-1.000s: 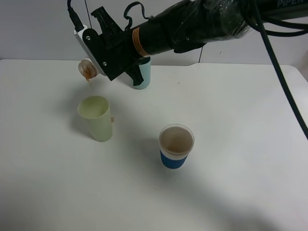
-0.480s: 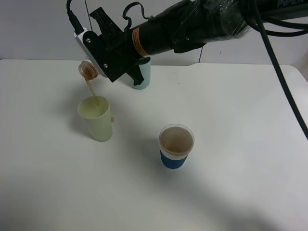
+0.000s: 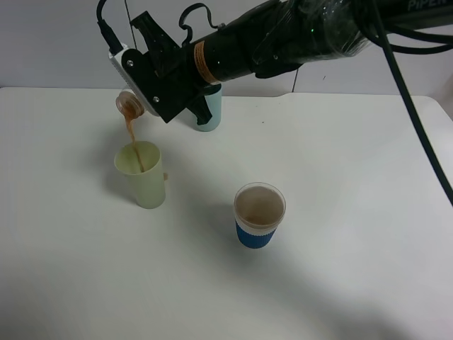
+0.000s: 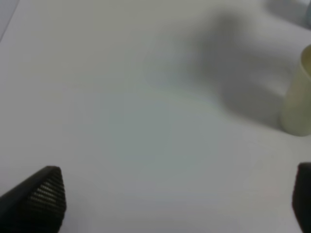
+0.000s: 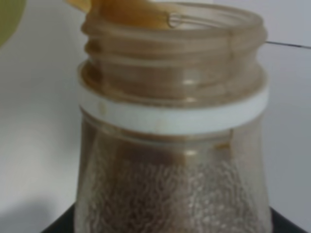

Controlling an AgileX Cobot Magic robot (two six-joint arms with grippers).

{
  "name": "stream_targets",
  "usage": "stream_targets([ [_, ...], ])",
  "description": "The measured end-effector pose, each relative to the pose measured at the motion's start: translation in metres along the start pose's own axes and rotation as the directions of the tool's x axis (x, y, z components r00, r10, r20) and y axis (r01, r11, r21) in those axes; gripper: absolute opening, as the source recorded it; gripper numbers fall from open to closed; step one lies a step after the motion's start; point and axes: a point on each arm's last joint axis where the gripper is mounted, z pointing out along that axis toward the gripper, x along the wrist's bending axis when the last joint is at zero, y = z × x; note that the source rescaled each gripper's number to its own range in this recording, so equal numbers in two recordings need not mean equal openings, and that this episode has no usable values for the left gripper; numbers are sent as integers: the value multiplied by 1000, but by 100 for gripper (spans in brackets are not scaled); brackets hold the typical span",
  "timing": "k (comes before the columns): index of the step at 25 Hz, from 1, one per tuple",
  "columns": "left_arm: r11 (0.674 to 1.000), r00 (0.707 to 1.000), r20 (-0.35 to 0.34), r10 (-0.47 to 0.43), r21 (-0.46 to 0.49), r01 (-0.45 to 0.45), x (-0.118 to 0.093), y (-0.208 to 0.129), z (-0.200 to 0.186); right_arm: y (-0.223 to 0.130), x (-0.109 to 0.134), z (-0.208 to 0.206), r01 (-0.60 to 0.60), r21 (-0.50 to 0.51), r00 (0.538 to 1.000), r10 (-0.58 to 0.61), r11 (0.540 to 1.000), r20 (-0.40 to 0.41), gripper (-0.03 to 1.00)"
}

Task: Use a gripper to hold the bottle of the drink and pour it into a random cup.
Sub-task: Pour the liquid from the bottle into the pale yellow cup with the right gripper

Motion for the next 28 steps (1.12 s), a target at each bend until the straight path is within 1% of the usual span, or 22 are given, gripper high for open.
stream_targets([
  [16,1000,1000,0,0,0,0,0,0,0,3,-1,1,67,-2,998,-67,998,-1,3],
  [22,1000,1000,0,0,0,0,0,0,0,3,-1,1,75,-1,997,-75,997,-1,3],
  [28,1000,1000,0,0,0,0,0,0,0,1,-1,1,75,27,997,-75,997,-7,3],
])
